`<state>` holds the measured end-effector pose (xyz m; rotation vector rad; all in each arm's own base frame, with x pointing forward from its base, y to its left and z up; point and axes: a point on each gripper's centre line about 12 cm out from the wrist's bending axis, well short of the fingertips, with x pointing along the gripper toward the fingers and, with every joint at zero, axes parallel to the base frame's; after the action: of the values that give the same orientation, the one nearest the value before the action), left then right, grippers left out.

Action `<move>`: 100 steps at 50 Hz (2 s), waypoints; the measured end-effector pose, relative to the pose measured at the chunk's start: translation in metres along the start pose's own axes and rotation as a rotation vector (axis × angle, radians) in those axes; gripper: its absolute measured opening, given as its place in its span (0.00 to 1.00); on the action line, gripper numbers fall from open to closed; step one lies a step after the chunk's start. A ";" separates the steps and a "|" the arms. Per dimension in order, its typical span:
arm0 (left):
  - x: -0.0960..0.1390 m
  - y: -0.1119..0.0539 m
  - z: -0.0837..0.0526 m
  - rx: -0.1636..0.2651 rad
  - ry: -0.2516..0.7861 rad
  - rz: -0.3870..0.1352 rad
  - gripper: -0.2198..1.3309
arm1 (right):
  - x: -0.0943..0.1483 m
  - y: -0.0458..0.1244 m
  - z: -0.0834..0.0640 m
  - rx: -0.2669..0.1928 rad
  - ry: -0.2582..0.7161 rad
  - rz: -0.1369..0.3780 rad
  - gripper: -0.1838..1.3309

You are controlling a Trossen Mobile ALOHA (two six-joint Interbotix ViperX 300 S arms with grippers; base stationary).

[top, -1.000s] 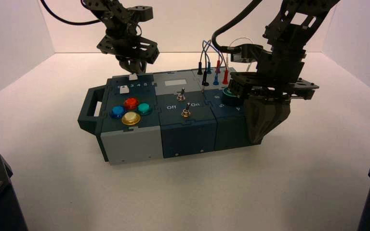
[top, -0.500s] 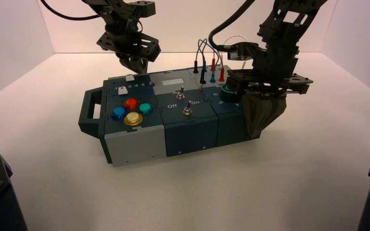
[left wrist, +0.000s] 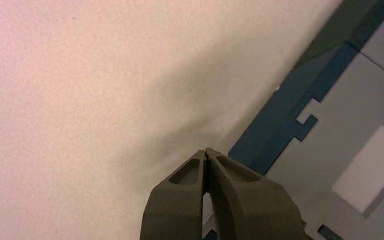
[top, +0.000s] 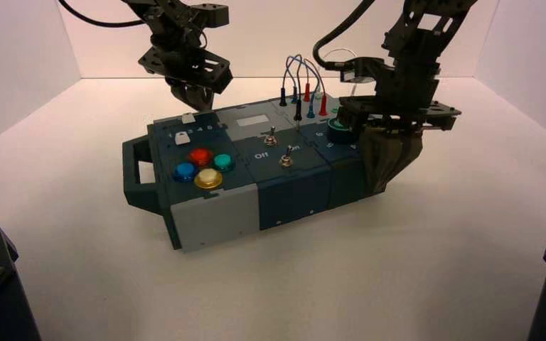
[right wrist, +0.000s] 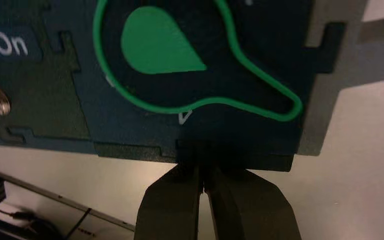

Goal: Rotate the box counterclockwise.

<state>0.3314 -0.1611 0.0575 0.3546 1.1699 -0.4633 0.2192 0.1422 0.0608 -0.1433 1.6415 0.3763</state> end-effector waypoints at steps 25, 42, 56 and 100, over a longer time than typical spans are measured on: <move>-0.001 0.001 -0.005 0.011 0.050 -0.005 0.04 | -0.003 -0.004 0.021 -0.020 -0.004 -0.012 0.02; -0.001 0.001 -0.004 0.018 0.070 -0.007 0.04 | -0.004 -0.005 0.038 -0.047 0.002 -0.032 0.03; -0.002 0.001 -0.005 0.044 0.091 -0.011 0.04 | -0.007 -0.011 0.049 -0.037 -0.017 -0.039 0.03; 0.002 -0.002 0.006 0.075 0.147 -0.023 0.04 | -0.011 -0.022 0.097 -0.052 -0.078 -0.071 0.02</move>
<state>0.3362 -0.1661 0.0576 0.4459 1.3029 -0.5088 0.3184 0.1519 0.0619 -0.2224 1.5458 0.3659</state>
